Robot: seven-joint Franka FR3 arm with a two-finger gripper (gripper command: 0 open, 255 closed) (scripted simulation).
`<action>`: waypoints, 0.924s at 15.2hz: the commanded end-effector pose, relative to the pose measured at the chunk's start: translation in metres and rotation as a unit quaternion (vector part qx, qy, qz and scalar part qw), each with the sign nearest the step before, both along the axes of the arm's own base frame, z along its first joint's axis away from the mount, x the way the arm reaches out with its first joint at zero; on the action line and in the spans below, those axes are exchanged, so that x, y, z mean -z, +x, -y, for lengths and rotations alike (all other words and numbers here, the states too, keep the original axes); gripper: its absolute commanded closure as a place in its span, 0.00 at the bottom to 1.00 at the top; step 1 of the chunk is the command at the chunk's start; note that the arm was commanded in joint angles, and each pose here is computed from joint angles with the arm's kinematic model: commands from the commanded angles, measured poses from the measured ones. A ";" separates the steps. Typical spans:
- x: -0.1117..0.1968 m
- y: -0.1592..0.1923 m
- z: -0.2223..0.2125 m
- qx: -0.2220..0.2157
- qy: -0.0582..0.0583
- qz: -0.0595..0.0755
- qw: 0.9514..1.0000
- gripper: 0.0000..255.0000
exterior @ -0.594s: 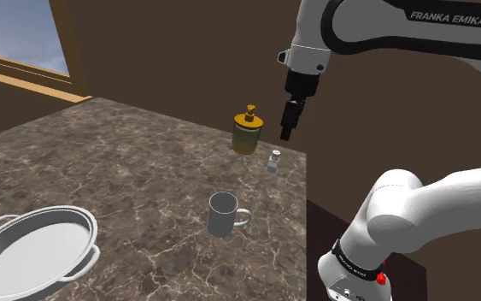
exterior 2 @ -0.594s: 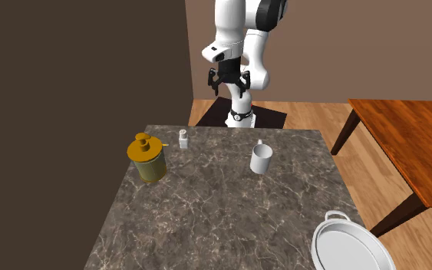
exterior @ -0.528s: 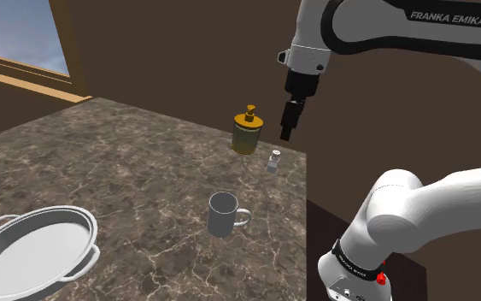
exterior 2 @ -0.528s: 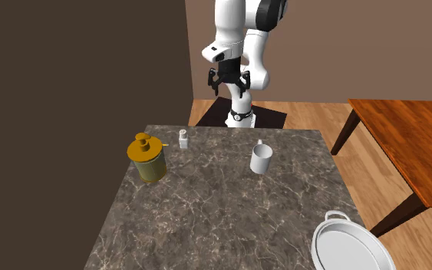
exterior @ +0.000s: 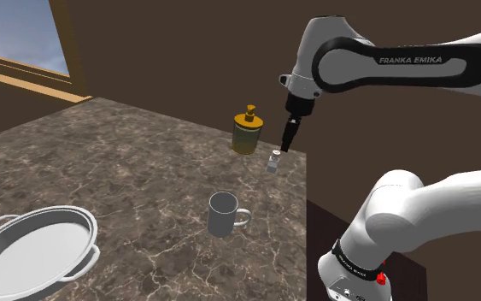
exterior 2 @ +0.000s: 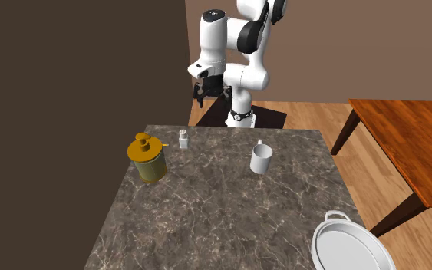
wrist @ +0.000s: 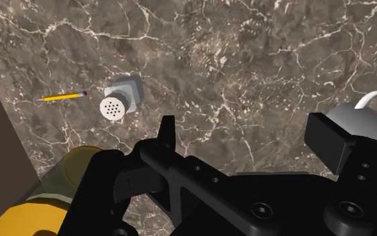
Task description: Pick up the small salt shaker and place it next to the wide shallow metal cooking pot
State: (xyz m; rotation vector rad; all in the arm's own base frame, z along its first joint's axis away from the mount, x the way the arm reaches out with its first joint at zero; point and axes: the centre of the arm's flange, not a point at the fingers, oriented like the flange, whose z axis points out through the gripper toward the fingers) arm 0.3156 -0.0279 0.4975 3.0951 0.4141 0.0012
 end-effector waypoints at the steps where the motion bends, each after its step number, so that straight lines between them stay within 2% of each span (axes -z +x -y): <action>1: 0.018 0.003 0.016 -0.009 -0.005 0.010 1.000 0.00; 12: 0.117 0.029 0.109 -0.054 -0.028 0.056 0.997 0.00; 14: 0.126 0.031 0.112 -0.055 -0.029 0.057 0.996 0.00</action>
